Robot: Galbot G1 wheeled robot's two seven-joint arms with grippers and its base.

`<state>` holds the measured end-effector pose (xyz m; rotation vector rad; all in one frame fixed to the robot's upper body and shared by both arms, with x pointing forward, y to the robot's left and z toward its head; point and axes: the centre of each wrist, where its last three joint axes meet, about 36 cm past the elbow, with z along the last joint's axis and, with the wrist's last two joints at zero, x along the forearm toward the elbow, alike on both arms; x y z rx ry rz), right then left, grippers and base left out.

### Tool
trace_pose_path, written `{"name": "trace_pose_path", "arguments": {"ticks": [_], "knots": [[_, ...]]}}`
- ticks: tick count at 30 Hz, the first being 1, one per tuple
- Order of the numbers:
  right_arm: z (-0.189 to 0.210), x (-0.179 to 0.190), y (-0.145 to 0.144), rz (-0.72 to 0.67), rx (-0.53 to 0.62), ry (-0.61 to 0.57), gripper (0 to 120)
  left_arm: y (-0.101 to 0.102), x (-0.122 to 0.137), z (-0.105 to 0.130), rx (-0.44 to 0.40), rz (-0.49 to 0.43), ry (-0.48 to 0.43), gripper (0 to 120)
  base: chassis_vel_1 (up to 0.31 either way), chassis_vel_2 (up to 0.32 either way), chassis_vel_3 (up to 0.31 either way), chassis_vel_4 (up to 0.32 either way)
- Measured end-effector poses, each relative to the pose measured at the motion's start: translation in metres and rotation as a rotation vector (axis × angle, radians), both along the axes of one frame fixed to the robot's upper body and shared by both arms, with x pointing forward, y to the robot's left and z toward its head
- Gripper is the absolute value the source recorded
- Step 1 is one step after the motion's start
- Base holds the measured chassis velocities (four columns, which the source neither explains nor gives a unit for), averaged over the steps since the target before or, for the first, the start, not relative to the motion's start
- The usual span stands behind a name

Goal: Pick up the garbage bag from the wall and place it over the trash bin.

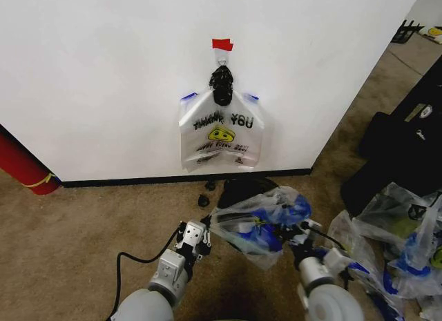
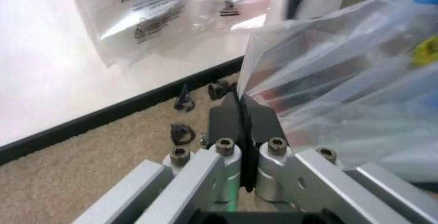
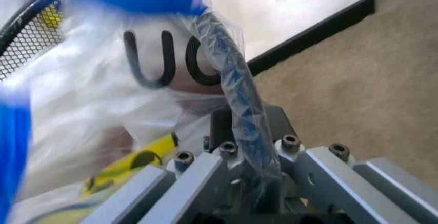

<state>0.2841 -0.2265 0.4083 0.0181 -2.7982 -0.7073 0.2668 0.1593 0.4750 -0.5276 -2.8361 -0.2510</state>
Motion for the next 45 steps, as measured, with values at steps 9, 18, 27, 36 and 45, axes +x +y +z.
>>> {"name": "trace_pose_path", "arguments": {"ticks": [9,18,27,36,45], "knots": [[0.014,-0.008,-0.007,0.012,-0.017,-0.026,0,0.005,0.009,-0.013,0.003,0.019,-0.013,0,0.000,0.000,0.000,0.000],[0.015,-0.003,-0.008,0.022,-0.052,-0.045,0,0.028,0.020,-0.034,0.078,-0.188,-0.358,23,0.000,0.000,0.000,0.000],[0.021,0.000,-0.011,0.046,-0.134,-0.088,0,0.059,0.053,-0.062,0.345,-0.450,-0.681,53,0.000,0.000,0.000,0.000],[0.022,-0.006,-0.010,0.114,-0.303,-0.209,0,0.064,0.079,-0.059,0.450,-0.626,-0.791,86,0.000,0.000,0.000,0.000],[0.016,-0.005,-0.017,0.092,-0.437,-0.269,0,0.070,0.094,-0.049,0.546,-0.701,-0.870,100,0.000,0.000,0.000,0.000]]}}
